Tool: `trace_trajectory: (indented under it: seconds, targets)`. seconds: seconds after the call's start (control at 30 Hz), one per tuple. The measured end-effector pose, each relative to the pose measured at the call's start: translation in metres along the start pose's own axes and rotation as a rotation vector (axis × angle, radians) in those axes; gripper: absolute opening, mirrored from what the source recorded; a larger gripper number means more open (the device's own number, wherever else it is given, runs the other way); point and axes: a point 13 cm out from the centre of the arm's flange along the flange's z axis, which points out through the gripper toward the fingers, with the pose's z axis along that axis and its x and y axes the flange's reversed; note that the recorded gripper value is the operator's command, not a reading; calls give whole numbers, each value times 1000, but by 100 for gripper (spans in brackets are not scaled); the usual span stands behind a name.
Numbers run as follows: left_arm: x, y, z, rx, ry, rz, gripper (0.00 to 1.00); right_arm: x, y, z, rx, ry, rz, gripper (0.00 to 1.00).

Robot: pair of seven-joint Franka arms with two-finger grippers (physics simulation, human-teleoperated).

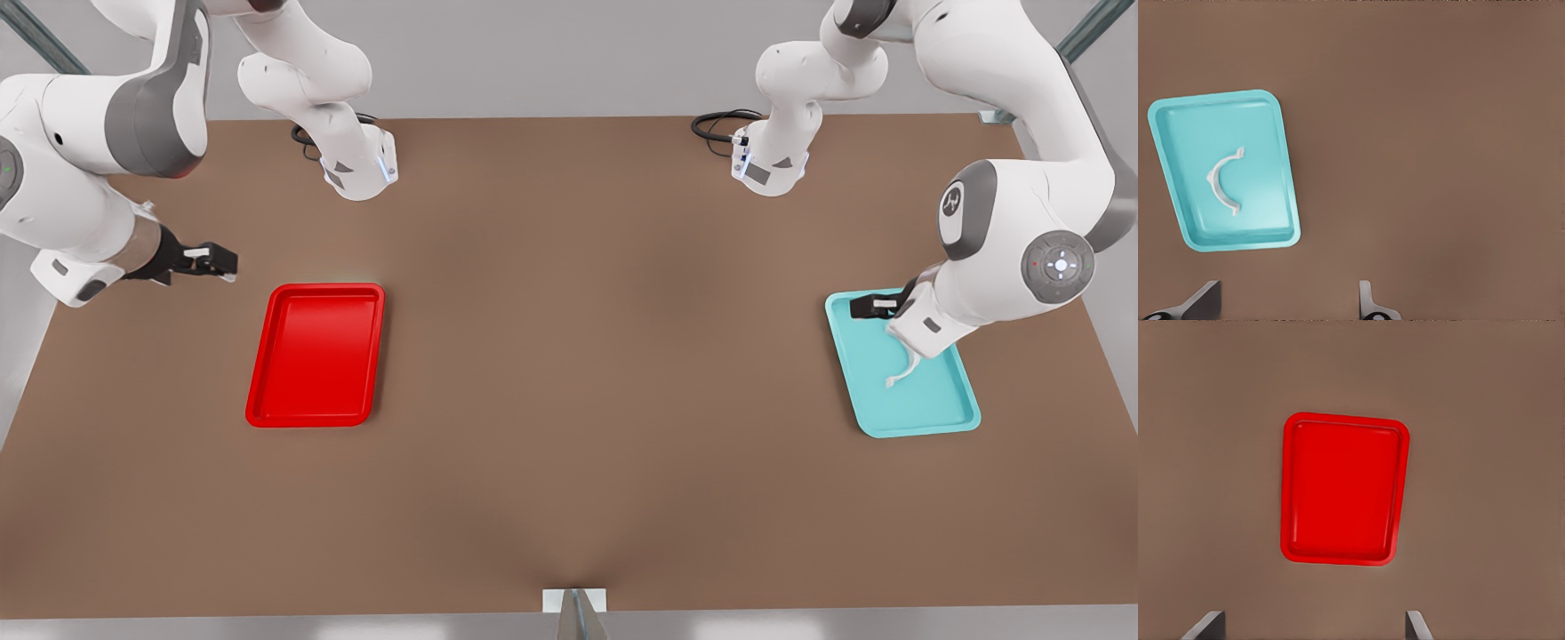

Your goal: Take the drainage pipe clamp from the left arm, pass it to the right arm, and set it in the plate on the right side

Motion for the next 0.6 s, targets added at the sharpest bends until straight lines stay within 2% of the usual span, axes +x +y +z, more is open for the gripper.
trace_trajectory:
  seconds: [0.1, 0.2, 0.33, 0.47, 0.6]
  targets:
    - [-2, 9, 12, 0, 15, -25, 100, -4, 1, 0, 2, -12, -12, 100]
    - [-13, 87, 104, 27, 116, -144, 100, -11, 6, 6, -1, -3, -27, 100]
    - [-37, 157, 225, 94, 137, -174, 100, -11, 5, 11, 6, 12, -33, 100]
    - [-60, 198, 300, 115, 73, -50, 100, -9, 4, 13, 8, 26, -39, 100]
    - [-83, 217, 324, 91, -21, 162, 100, -7, 4, 15, 8, 35, -45, 100]
